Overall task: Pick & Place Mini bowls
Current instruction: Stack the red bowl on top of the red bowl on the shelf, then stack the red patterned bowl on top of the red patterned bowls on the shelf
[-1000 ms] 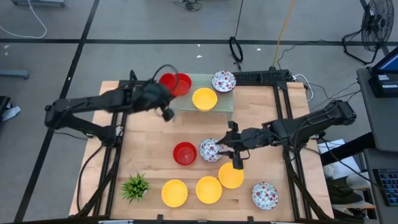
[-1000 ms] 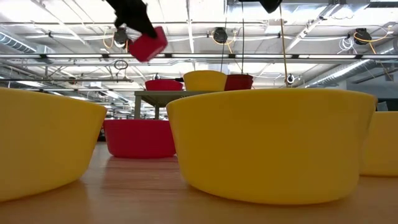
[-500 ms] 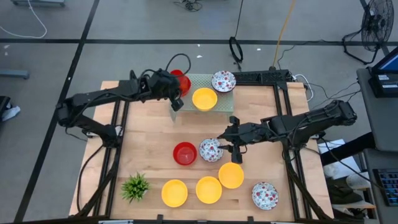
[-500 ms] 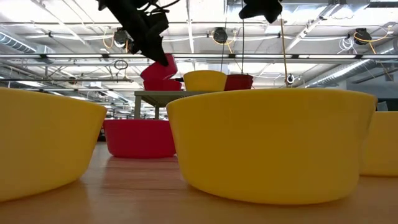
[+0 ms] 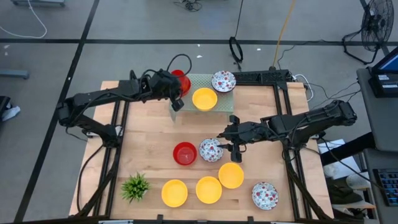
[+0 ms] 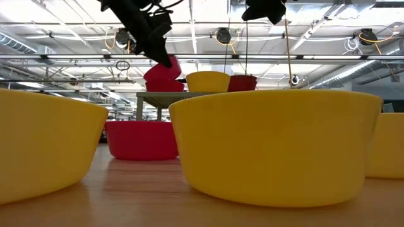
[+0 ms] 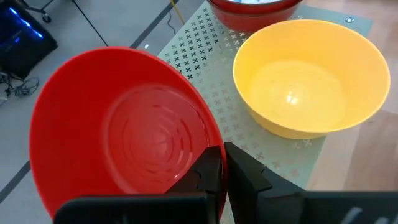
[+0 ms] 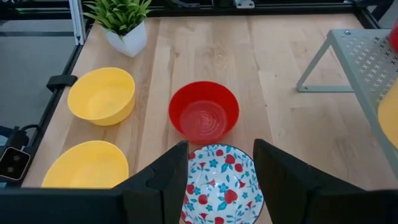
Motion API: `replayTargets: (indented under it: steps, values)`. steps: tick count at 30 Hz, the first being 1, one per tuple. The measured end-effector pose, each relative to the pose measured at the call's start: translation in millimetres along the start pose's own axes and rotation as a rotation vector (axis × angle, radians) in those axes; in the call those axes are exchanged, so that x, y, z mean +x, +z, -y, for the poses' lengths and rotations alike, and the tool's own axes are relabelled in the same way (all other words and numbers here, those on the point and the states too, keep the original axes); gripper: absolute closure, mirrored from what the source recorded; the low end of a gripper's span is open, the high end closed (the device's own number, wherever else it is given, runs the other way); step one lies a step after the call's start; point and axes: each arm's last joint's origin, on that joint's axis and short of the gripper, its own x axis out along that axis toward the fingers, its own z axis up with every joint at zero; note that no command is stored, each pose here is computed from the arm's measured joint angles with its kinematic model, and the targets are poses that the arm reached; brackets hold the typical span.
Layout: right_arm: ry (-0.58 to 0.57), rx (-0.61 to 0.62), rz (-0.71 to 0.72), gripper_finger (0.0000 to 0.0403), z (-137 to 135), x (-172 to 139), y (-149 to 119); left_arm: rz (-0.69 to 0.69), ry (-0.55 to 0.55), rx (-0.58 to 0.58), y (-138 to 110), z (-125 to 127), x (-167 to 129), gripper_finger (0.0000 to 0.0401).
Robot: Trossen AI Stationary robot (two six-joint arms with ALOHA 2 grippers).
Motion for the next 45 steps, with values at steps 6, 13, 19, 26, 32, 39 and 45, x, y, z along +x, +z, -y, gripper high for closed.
replayTargets:
  steps: [6,13,19,26,32,39,45]
  values:
    - [0.000,0.000,0.000,0.0236,0.0,0.0,-0.1,0.039,-0.004,-0.006,3.8,2.0,-0.4,0.0374]
    - [0.000,0.000,-0.001,0.0236,0.0,0.1,-0.2,0.048,-0.002,-0.008,4.7,1.8,-0.5,0.0306]
    - [0.000,0.000,-0.001,0.0236,0.0,0.1,-0.2,0.118,0.001,0.003,11.5,1.6,-2.0,0.0259]
    - [0.001,0.082,-0.027,0.0236,0.1,0.0,-2.7,0.275,-0.087,0.017,24.6,8.7,-23.4,0.0249]
    - [0.007,0.061,-0.145,0.0236,-10.4,3.3,-16.8,0.247,-0.398,0.014,20.3,35.7,-38.2,0.0247]
    - [0.116,-0.035,-0.079,0.0236,-44.0,28.4,-44.8,0.124,-0.607,0.039,6.6,77.1,-51.0,0.0247]
    - [0.082,-0.152,-0.088,0.0236,-56.9,55.7,-71.4,0.090,-0.703,-0.004,1.4,101.8,-67.0,0.0247]
